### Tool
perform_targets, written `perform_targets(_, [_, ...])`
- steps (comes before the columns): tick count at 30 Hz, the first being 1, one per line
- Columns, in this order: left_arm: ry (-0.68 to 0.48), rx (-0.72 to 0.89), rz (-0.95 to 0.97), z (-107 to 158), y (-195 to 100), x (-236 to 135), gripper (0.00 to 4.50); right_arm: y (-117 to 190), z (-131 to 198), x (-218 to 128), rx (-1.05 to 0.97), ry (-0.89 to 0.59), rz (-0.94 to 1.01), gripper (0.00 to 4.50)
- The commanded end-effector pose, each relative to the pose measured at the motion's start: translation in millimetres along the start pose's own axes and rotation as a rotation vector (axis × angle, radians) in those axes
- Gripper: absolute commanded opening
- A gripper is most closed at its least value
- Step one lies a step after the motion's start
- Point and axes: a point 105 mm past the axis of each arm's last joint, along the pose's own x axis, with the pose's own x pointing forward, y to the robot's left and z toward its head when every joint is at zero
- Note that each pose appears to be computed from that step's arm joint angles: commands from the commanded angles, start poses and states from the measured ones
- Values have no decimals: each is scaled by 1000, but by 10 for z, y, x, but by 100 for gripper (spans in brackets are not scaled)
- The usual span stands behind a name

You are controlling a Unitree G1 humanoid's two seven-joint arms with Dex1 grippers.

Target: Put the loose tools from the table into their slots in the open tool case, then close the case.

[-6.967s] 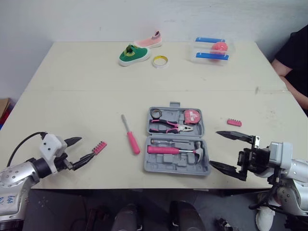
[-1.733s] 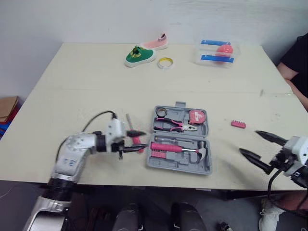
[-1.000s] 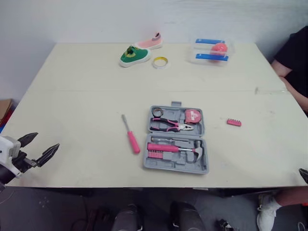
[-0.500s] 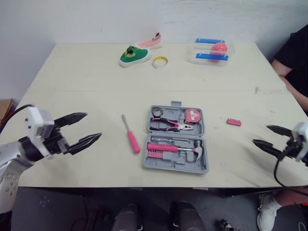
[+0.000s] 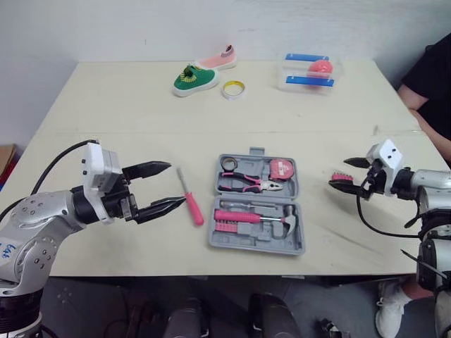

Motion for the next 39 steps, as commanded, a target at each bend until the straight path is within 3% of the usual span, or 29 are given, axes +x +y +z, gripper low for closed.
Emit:
perform_targets(1, [3,53,-13,144,-83,-54,448,-134,12,-85,22,38,-70,450])
perform_targets(14, [42,48,-44,168,-192,-64,448,63,-287,-66,62,170,47,450])
perform_targets(28, [62,42,-85,176,-185,-34,448,251,-430,-104,224,128,149,450])
perform_targets(39, [47,38,-106,175,-157,58,448,105,-497,-66,271,21,-72,450])
